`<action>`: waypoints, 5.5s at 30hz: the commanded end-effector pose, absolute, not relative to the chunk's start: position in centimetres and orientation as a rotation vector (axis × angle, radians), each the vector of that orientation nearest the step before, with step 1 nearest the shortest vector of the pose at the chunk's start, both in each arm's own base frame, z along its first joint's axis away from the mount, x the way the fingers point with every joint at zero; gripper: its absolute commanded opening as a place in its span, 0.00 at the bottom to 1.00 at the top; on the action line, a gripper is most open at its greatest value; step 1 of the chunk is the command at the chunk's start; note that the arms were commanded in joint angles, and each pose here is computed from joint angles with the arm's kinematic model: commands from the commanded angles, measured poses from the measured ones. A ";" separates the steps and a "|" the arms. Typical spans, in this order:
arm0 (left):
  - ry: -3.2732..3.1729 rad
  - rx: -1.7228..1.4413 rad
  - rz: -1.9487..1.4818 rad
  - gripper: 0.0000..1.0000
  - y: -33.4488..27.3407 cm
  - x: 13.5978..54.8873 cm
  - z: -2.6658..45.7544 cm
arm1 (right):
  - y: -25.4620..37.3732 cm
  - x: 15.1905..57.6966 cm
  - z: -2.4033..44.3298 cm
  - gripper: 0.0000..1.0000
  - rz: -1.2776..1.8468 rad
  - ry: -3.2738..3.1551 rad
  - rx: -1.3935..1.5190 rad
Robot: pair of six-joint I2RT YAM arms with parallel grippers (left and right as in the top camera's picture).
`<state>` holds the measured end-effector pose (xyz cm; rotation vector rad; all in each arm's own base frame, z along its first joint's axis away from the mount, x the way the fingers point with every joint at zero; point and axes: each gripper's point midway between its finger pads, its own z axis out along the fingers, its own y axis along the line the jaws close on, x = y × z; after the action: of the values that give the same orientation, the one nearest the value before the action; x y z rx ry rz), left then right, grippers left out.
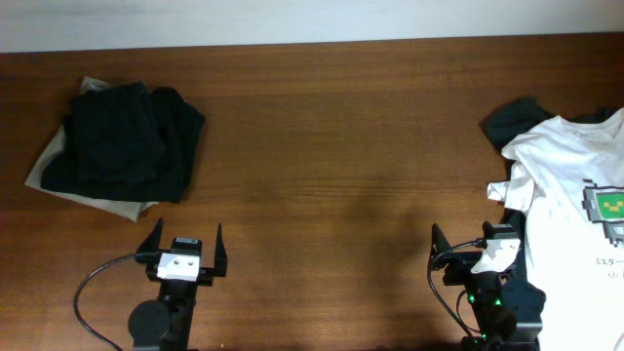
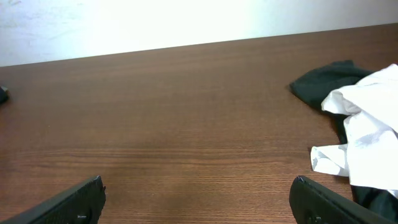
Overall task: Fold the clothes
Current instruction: 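Move both grippers toward the white T-shirt on the right, then grasp the white T-shirt with the right gripper and lift it, then spread the white T-shirt flat at table center with both grippers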
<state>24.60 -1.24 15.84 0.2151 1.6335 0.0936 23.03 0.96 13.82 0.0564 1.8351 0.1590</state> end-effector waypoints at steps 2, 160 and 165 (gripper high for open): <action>1.642 0.211 0.095 0.99 -1.2 24.6 15.6 | 0.9 23.0 13.7 0.99 0.165 1.834 0.062; 2.432 0.098 0.019 0.00 -3.0 62.1 6.0 | 8.4 34.0 32.9 0.80 0.141 2.701 0.075; 2.295 0.135 0.011 0.38 -1.9 64.6 17.0 | 1.4 40.2 22.7 0.80 0.058 2.942 0.387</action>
<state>63.69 -1.43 11.68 0.0734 2.3771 0.0232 37.98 4.14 27.48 0.2920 2.8337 0.0953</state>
